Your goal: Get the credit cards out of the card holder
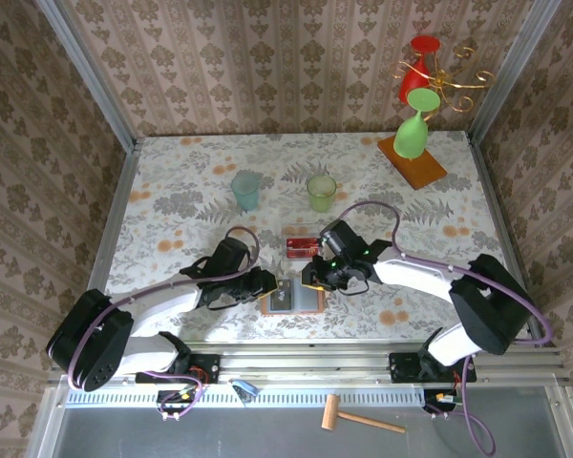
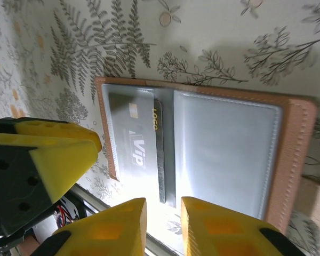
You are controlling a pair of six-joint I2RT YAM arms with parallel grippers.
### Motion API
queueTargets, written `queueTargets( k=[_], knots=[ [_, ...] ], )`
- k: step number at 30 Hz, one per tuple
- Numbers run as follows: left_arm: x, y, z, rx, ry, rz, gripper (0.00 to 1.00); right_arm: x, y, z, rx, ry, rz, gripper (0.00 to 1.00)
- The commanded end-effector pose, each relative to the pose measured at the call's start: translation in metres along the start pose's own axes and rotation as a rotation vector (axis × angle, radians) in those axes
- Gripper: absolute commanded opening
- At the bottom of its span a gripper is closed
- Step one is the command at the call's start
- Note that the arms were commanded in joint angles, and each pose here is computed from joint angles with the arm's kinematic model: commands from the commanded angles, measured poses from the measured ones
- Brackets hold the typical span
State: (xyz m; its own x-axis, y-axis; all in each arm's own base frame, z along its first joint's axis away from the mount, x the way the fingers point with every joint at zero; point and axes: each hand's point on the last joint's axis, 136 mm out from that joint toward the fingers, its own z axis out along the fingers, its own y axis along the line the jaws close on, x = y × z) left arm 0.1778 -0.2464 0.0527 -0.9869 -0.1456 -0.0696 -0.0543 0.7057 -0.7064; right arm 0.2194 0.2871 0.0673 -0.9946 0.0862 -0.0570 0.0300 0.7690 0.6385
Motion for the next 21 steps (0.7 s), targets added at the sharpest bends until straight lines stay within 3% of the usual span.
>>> queueTargets(
  k=[1, 21],
  knots=[
    [0.002, 0.007, 0.001, -0.007, 0.005, 0.004, 0.23, -0.004, 0.023, 0.010, -0.062, 0.009, 0.001, 0.22],
    [0.009, 0.027, 0.006, -0.037, 0.019, -0.026, 0.17, 0.008, 0.029, 0.049, -0.071, 0.086, 0.007, 0.24]
  ],
)
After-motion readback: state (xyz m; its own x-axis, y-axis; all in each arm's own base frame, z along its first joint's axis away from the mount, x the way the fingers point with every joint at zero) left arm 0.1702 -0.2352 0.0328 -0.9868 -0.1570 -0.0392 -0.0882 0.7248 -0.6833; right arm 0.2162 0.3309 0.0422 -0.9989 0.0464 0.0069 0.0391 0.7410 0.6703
